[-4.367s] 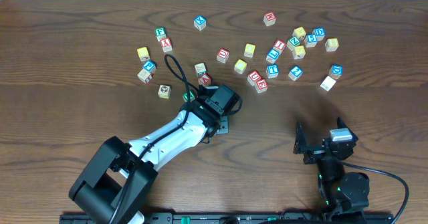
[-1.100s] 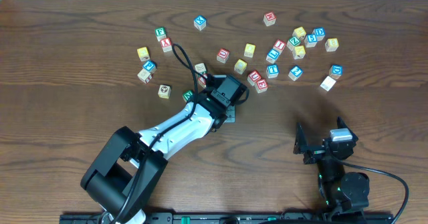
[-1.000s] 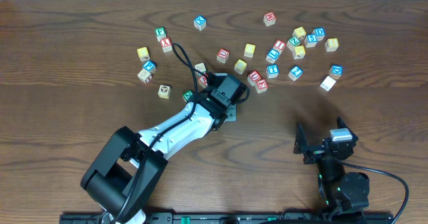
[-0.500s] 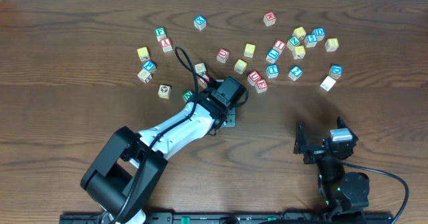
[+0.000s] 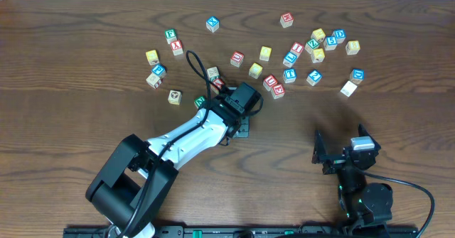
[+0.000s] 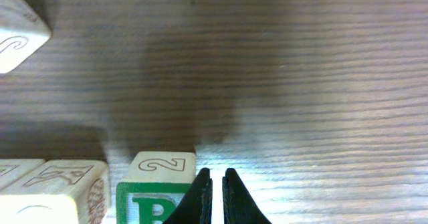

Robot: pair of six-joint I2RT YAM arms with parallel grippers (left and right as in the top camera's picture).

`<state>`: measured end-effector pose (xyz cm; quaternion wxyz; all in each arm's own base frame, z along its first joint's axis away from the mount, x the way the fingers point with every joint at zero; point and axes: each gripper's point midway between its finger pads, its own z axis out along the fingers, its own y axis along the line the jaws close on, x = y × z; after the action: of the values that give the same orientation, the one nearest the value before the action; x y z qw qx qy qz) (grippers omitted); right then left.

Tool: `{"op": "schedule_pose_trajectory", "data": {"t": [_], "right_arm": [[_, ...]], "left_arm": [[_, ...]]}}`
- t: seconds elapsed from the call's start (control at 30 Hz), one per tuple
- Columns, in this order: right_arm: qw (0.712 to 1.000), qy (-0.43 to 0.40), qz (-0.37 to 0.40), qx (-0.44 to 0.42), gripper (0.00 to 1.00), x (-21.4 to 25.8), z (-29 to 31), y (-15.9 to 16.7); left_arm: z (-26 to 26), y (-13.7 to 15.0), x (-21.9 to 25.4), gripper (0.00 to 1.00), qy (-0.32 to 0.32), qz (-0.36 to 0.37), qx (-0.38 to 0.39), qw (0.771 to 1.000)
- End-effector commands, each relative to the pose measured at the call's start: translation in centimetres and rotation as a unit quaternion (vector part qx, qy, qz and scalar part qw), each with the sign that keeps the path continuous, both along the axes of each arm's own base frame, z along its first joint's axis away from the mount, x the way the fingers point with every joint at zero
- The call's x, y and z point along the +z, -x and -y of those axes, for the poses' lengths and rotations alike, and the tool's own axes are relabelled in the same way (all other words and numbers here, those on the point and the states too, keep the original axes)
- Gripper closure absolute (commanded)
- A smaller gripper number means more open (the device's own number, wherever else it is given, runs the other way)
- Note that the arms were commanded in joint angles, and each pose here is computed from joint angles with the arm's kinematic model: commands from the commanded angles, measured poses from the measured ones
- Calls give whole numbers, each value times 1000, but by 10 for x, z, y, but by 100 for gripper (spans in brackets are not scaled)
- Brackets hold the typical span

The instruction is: Spell out ROBOT

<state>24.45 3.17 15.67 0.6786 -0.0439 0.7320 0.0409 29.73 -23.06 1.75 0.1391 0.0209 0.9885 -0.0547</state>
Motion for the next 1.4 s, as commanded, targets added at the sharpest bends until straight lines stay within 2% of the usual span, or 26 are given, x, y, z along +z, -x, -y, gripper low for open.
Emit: {"op": "schedule_pose_trajectory", "data": {"t": [0.0,1.37], "right_arm": [[1000,5,1,-1,1,0,1,0],[1000,5,1,-1,1,0,1,0]], "left_arm": [[-9,-9,4,93,-24,16,13,999],[-14,-6,2,92,-20,6,59,998]]}}
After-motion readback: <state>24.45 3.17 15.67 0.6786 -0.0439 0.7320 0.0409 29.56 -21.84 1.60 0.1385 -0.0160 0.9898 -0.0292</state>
